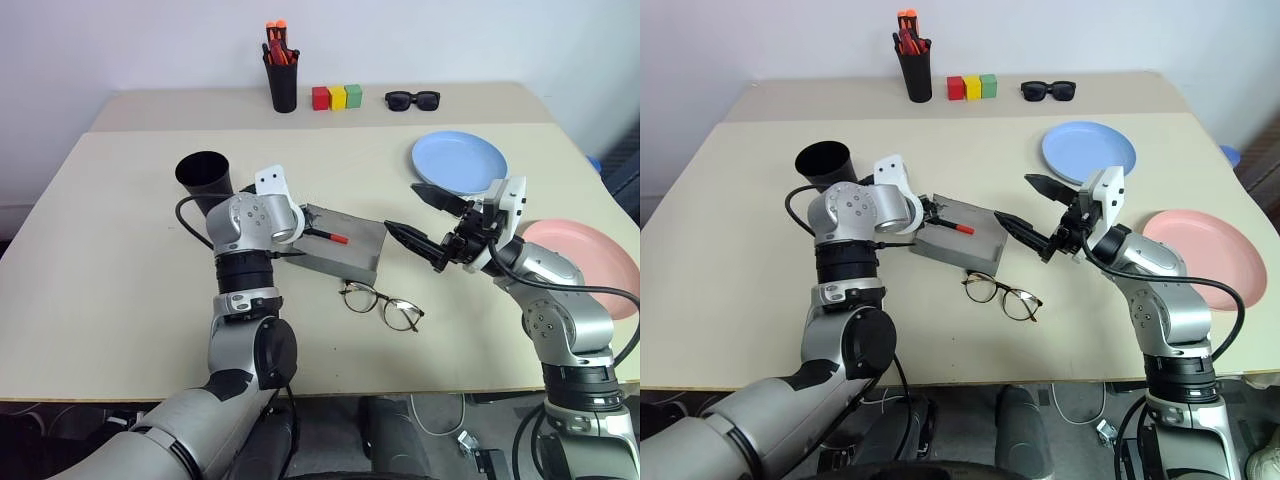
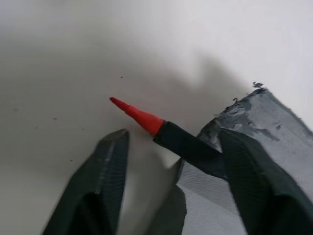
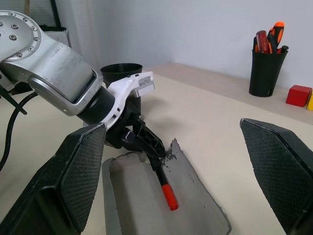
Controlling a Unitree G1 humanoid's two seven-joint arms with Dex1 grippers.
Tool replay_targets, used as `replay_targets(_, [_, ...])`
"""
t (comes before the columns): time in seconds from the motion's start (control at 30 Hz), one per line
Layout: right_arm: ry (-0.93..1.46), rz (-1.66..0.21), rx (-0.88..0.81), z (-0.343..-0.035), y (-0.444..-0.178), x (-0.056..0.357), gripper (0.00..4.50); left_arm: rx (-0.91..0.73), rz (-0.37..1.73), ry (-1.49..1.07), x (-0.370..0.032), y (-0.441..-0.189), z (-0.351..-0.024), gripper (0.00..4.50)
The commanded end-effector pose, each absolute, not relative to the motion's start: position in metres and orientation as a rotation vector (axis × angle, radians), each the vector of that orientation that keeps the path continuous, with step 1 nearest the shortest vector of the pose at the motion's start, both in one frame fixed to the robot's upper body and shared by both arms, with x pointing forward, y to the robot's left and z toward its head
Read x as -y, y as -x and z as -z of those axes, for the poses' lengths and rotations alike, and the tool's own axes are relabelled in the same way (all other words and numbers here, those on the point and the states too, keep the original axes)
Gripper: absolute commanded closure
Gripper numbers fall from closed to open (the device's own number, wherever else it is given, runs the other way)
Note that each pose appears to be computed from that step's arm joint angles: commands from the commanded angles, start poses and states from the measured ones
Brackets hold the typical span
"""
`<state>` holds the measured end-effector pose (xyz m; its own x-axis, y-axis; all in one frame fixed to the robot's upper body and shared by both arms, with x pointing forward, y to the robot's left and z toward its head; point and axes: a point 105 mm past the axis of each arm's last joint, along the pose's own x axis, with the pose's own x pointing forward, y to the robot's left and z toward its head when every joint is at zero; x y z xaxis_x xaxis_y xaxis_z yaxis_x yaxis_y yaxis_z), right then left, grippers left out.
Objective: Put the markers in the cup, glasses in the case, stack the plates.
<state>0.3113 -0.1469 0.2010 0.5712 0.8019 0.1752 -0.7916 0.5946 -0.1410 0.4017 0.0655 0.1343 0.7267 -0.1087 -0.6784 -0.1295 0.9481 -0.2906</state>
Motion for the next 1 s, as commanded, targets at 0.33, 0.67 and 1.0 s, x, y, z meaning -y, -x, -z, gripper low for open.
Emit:
replay_targets(0.33, [0.076,-0.943,0.279,-0.2131,-0.3081,0.1453,0.00,-0.754,0.097,0.342,-0.0206,-0.3947,-0.1426,1.86])
replay_targets(0.67, [0.071,-0.951,0.285,-0.2143,-0.3088,0.1431,0.00,-0.764,0.080,0.322,-0.0231,-0.3947,-0.1413,4.48])
replay_targets(1.0, [0.073,-0.947,0.286,-0.2138,-0.3095,0.1436,0.00,-0.751,0.067,0.349,-0.0241,-0.3974,-0.1434,4.23])
